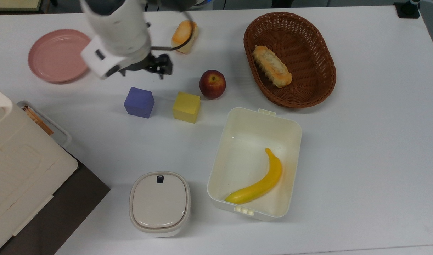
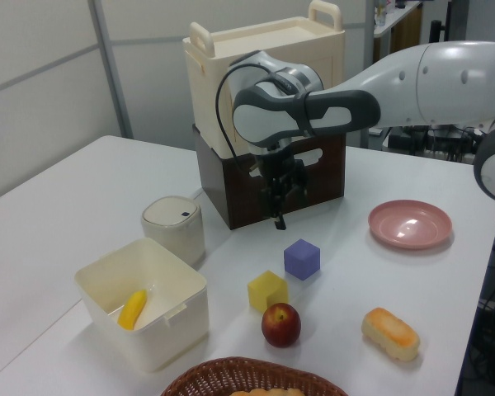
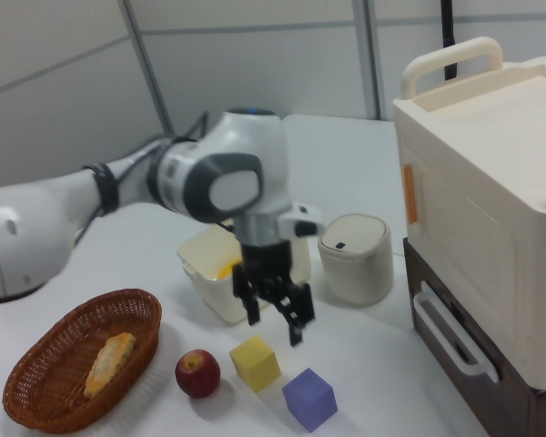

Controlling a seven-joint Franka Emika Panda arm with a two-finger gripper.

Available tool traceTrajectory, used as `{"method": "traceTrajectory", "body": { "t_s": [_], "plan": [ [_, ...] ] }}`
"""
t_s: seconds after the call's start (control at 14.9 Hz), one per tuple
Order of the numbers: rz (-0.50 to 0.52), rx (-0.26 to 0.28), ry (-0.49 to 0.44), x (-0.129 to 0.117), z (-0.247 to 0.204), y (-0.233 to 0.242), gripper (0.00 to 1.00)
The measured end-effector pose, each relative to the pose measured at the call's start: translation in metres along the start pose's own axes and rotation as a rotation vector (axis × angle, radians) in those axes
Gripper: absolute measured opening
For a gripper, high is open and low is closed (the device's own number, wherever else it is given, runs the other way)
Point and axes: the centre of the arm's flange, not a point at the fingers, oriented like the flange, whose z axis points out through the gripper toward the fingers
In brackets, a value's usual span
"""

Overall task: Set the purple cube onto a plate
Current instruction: 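Lower the gripper over the purple cube and close on it, then lift the purple cube and carry it over the pink plate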

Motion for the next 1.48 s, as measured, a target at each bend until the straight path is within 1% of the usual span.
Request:
{"method": "traceTrajectory", "body": {
  "t_s": [0.13,0.27,0.67,1.14,1.34,1.41,1.48],
  "plan": [
    [0.030,0.004,-0.029,0.005,0.017,0.019,1.00],
    [0.044,0.004,-0.054,0.011,0.034,0.027,1.00],
    [0.092,-0.015,-0.035,0.035,0.082,0.031,1.00],
    [0.091,-0.019,-0.064,0.042,0.106,0.026,1.00],
    [0.088,-0.020,-0.068,0.043,0.109,0.024,0.96],
    [0.088,-0.021,-0.063,0.043,0.108,0.024,0.87],
    [0.087,-0.022,-0.054,0.044,0.108,0.024,0.75]
  ]
}}
